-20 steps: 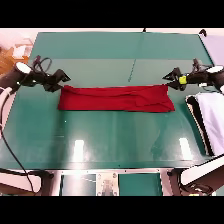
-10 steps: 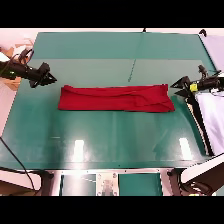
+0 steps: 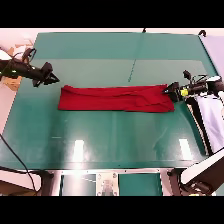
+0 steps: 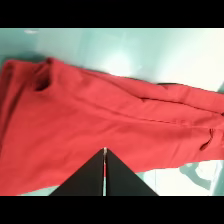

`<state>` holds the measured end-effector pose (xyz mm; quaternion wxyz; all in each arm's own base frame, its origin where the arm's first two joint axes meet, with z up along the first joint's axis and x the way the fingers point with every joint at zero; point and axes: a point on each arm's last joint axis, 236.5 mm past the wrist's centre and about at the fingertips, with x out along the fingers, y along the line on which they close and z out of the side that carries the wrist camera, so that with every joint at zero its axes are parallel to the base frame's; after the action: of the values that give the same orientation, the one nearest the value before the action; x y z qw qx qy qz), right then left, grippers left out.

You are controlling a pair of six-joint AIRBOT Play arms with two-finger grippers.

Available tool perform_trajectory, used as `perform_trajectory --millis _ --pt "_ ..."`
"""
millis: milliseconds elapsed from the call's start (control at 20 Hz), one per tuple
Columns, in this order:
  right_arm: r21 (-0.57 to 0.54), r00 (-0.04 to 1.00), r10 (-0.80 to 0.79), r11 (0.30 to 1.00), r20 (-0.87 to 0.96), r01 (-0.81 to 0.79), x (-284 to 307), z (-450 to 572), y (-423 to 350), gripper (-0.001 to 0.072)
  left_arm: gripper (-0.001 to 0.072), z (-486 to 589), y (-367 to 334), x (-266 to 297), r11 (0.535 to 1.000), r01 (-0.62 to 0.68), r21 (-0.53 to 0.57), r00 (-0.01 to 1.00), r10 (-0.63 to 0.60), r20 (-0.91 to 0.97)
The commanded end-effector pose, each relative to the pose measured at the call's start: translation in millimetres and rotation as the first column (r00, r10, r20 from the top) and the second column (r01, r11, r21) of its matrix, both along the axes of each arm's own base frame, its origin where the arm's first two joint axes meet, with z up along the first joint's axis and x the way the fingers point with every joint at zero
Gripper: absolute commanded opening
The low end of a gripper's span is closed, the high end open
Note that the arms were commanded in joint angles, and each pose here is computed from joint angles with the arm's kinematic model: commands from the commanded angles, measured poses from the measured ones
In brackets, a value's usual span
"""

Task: Fold the shirts.

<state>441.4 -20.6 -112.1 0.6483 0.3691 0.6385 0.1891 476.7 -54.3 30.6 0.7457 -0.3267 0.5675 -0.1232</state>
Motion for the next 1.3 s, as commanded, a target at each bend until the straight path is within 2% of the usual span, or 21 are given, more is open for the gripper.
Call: perform_trajectory --millis 0,50,100,350,550,700,950,1100,1250 --pt "-0.030 0.999 0.036 0.999 0.039 -0.035 10 -4 11 0.0301 0.0028 3 -35 9 0.997 0.069 0.025 0.995 -0.071 0.072" --pt "-0.034 0.998 0.044 0.999 0.048 -0.042 13 -1 13 0.0101 0.0028 4 -53 10 0.993 0.109 0.037 0.989 -0.112 0.100" --pt "-0.037 0.997 0.051 0.998 0.058 -0.049 16 3 13 0.0020 0.0028 5 -71 10 0.989 0.143 0.046 0.982 -0.147 0.121" --pt "-0.045 0.988 0.097 0.995 0.124 -0.092 30 49 10 0.0019 0.0027 9 -171 10 0.963 0.256 0.081 0.932 -0.269 0.245" --pt "-0.054 0.950 0.176 0.984 0.257 -0.168 34 134 26 0.0019 0.0027 -28 -254 1 0.941 0.323 0.098 0.898 -0.338 0.283" --pt "-0.091 0.904 0.246 0.969 0.350 -0.229 26 198 48 0.0019 0.0027 -63 -307 -4 0.948 0.314 0.050 0.904 -0.314 0.290" --pt "-0.171 0.797 0.352 0.936 0.491 -0.308 12 273 92 0.0019 0.0027 -99 -355 -9 0.955 0.296 -0.035 0.926 -0.278 0.257" --pt "-0.198 0.747 0.402 0.915 0.530 -0.351 8 292 119 0.0019 0.0027 -99 -383 -6 0.949 0.310 -0.063 0.918 -0.281 0.280" --pt "-0.180 0.725 0.432 0.898 0.537 -0.402 2 295 146 0.0019 0.0027 -103 -397 -2 0.948 0.295 -0.118 0.929 -0.256 0.265"
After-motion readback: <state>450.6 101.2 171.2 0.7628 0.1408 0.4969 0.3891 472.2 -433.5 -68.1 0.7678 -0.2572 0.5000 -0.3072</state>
